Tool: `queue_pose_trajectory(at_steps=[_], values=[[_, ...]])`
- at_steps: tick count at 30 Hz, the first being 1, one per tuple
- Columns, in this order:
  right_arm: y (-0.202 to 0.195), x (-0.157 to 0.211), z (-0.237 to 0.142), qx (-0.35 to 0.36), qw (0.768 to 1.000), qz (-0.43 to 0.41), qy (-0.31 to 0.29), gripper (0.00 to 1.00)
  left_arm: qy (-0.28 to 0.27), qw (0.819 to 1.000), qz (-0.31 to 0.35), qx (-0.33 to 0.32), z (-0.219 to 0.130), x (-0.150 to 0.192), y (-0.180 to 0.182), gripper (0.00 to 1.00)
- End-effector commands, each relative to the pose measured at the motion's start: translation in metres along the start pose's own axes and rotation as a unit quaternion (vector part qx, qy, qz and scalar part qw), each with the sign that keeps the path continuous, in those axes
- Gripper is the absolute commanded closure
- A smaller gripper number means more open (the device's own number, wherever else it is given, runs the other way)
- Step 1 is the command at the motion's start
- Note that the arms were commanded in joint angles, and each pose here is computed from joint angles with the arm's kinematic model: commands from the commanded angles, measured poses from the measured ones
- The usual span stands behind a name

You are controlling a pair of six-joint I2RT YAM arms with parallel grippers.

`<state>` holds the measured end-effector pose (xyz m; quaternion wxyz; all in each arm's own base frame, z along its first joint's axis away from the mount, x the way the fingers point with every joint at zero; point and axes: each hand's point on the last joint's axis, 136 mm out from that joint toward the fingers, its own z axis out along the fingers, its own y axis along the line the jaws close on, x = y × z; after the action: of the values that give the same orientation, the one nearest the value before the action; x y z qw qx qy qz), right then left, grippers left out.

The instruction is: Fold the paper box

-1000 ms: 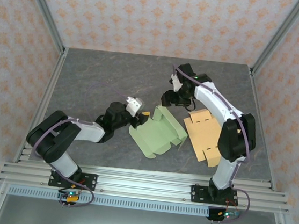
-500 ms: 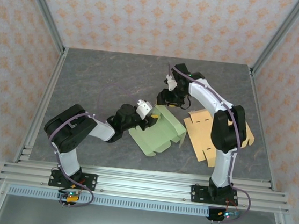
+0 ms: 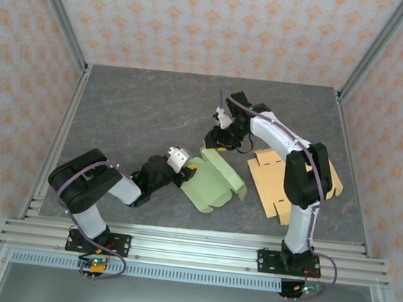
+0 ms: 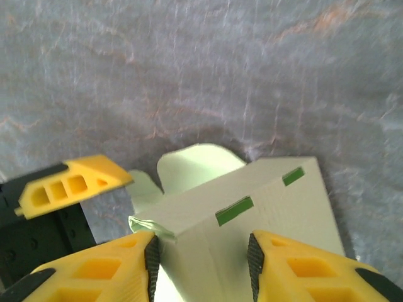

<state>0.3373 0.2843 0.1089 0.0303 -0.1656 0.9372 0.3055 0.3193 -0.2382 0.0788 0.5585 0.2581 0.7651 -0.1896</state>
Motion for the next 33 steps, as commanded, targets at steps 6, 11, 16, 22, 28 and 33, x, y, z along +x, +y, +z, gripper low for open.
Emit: queue_pose_trajectory(at_steps=[6, 11, 16, 22, 28, 33], values=[[-0.025, 0.012, 0.004, -0.004, 0.999, 0.031, 0.005, 0.60, -0.080, 0.995, 0.054, 0.025, 0.033, -0.058, -0.024, 0.56], [-0.034, 0.007, -0.004, -0.023, 0.998, 0.053, -0.005, 0.61, -0.084, 0.994, 0.060, 0.030, 0.041, -0.062, -0.030, 0.58], [-0.033, 0.004, 0.001, -0.046, 0.997, 0.061, 0.000, 0.62, -0.080, 0.996, 0.020, 0.037, 0.036, -0.049, -0.037, 0.58], [-0.023, 0.008, 0.005, -0.074, 0.996, 0.049, 0.004, 0.64, -0.057, 0.998, 0.024, -0.005, 0.015, -0.018, -0.028, 0.58], [-0.003, 0.008, 0.014, -0.120, 0.992, 0.041, 0.018, 0.68, -0.070, 0.995, 0.050, -0.043, 0.003, -0.030, -0.010, 0.58], [0.008, 0.014, 0.019, -0.130, 0.991, 0.021, 0.036, 0.69, -0.069, 0.995, 0.044, -0.055, -0.002, -0.029, 0.004, 0.59]])
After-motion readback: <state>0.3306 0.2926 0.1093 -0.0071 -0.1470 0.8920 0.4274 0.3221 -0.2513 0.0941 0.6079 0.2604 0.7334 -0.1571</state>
